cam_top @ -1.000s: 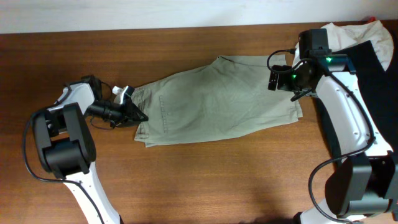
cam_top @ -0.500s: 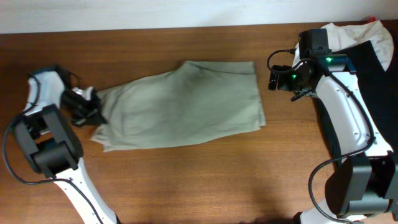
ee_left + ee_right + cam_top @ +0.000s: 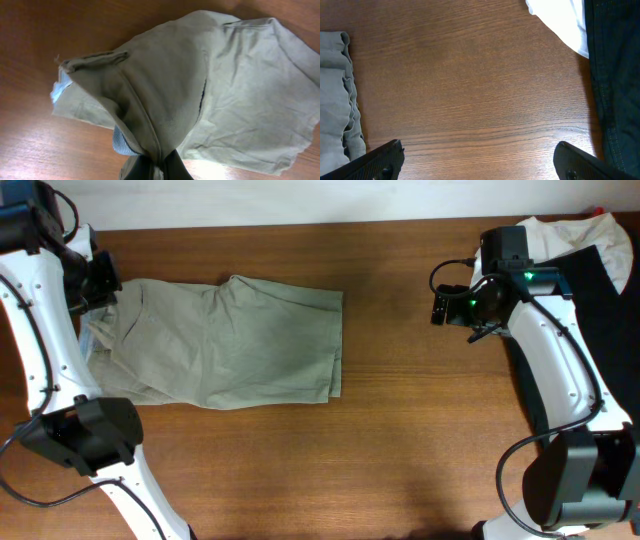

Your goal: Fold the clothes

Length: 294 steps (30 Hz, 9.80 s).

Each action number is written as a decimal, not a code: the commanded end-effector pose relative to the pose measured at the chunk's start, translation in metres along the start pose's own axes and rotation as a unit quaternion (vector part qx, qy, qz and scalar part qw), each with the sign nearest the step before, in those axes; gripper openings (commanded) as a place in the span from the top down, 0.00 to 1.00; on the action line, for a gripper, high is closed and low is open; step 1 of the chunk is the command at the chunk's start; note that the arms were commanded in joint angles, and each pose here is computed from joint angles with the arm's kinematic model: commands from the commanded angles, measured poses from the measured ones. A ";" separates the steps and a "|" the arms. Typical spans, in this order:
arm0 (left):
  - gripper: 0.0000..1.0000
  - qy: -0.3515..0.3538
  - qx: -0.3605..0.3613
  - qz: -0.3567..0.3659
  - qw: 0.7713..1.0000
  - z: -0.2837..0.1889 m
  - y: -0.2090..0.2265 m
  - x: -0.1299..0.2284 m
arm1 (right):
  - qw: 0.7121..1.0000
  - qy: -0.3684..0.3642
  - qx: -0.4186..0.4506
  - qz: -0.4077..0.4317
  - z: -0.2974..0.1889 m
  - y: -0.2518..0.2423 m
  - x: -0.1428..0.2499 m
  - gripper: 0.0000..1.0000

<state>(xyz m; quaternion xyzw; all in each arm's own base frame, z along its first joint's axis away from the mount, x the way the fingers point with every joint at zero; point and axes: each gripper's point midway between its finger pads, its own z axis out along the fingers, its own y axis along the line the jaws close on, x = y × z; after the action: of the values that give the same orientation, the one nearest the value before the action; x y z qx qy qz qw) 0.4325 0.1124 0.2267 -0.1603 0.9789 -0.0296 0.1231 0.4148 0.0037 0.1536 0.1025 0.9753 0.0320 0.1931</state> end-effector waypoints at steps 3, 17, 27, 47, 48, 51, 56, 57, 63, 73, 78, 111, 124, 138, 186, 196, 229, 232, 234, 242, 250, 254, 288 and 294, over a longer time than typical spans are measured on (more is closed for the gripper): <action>1.00 0.015 -0.045 -0.044 0.998 0.017 0.049 0.004 | 1.000 -0.009 0.004 0.009 -0.004 -0.003 -0.006 0.01; 0.01 0.010 -0.062 -0.098 0.993 0.159 0.149 0.020 | 1.000 -0.009 0.004 0.009 -0.004 -0.003 -0.006 0.02; 0.01 0.083 0.011 -0.049 0.995 0.230 0.157 0.054 | 1.000 -0.009 0.004 0.009 -0.004 -0.003 -0.006 0.01; 1.00 0.227 0.067 -0.086 0.968 0.247 0.119 0.087 | 1.000 -0.009 0.004 0.009 -0.004 -0.003 -0.006 0.01; 1.00 0.208 0.051 -0.111 0.971 0.222 0.130 0.067 | 1.000 -0.009 0.004 0.009 -0.004 -0.003 -0.006 0.01; 1.00 0.140 -0.017 -0.140 0.980 0.141 0.148 0.021 | 1.000 -0.009 0.004 0.009 -0.004 -0.003 -0.006 0.01; 1.00 0.008 -0.031 -0.116 0.993 0.044 0.123 -0.020 | 1.000 -0.009 0.004 0.009 -0.004 -0.003 -0.006 0.01; 1.00 -0.007 -0.027 -0.106 0.994 0.031 0.112 -0.022 | 1.000 -0.009 0.004 0.009 -0.004 -0.003 -0.006 0.01; 1.00 -0.094 0.075 0.062 0.991 -0.055 -0.050 -0.017 | 1.000 -0.009 0.004 0.009 -0.004 -0.003 -0.006 0.01; 1.00 0.033 0.095 0.223 0.970 0.040 -0.195 0.054 | 1.000 -0.009 0.004 0.009 -0.004 -0.003 -0.006 0.01; 1.00 0.011 0.114 0.290 0.950 0.041 -0.243 0.068 | 1.000 -0.009 0.004 0.009 -0.004 -0.003 -0.006 0.01; 1.00 -0.026 0.000 0.211 0.977 -0.017 -0.174 0.088 | 1.000 -0.009 0.004 0.009 -0.004 -0.003 -0.006 0.01; 1.00 -0.031 0.147 0.310 0.939 0.084 -0.275 0.130 | 1.000 -0.009 0.004 0.009 -0.004 -0.003 -0.006 0.01; 0.01 0.011 0.233 0.348 0.908 0.111 -0.301 0.174 | 1.000 -0.009 0.004 0.009 -0.004 -0.003 -0.006 0.01; 0.99 0.019 0.117 0.186 0.975 0.237 -0.151 0.080 | 1.000 -0.009 0.004 0.009 -0.004 -0.003 -0.006 0.01; 0.99 -0.090 -0.120 -0.192 0.970 0.240 0.135 0.026 | 1.000 -0.009 0.004 0.009 -0.004 -0.003 -0.006 0.01; 0.99 -0.023 -0.088 -0.514 0.853 0.186 0.251 0.195 | 1.000 -0.009 0.004 0.009 -0.004 -0.003 -0.006 0.01; 0.99 -0.043 -0.042 -0.505 0.861 0.195 0.240 0.175 | 1.000 -0.009 0.004 0.009 -0.004 -0.003 -0.006 0.01; 0.99 -0.060 0.004 -0.468 0.881 0.219 0.213 0.146 | 1.000 -0.009 0.004 0.009 -0.004 -0.003 -0.006 0.01; 0.99 -0.130 0.085 -0.379 0.912 0.291 0.109 0.051 | 1.000 -0.009 0.004 0.009 -0.004 -0.003 -0.006 0.01; 0.99 -0.237 0.041 -0.310 0.920 0.274 0.115 0.002 | 1.000 -0.009 0.004 0.009 -0.004 -0.003 -0.006 0.01; 0.99 -0.280 0.043 -0.303 0.910 0.264 0.119 -0.016 | 1.000 -0.009 0.004 0.009 -0.004 -0.003 -0.006 0.01; 0.01 -0.217 0.101 -0.151 0.959 -0.081 -0.021 0.179 | 1.000 -0.009 0.004 0.009 -0.004 -0.003 -0.006 0.01; 0.01 -0.391 0.102 0.069 0.912 -0.084 -0.041 0.240 | 1.000 -0.009 0.004 0.009 -0.004 -0.003 -0.006 0.01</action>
<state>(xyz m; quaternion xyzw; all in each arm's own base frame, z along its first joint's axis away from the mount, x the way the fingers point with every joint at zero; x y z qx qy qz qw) 0.1936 -0.0065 0.2875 -0.1099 0.8472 -0.0916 0.5117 0.4159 0.0037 0.1541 0.1027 0.9750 0.0320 0.1944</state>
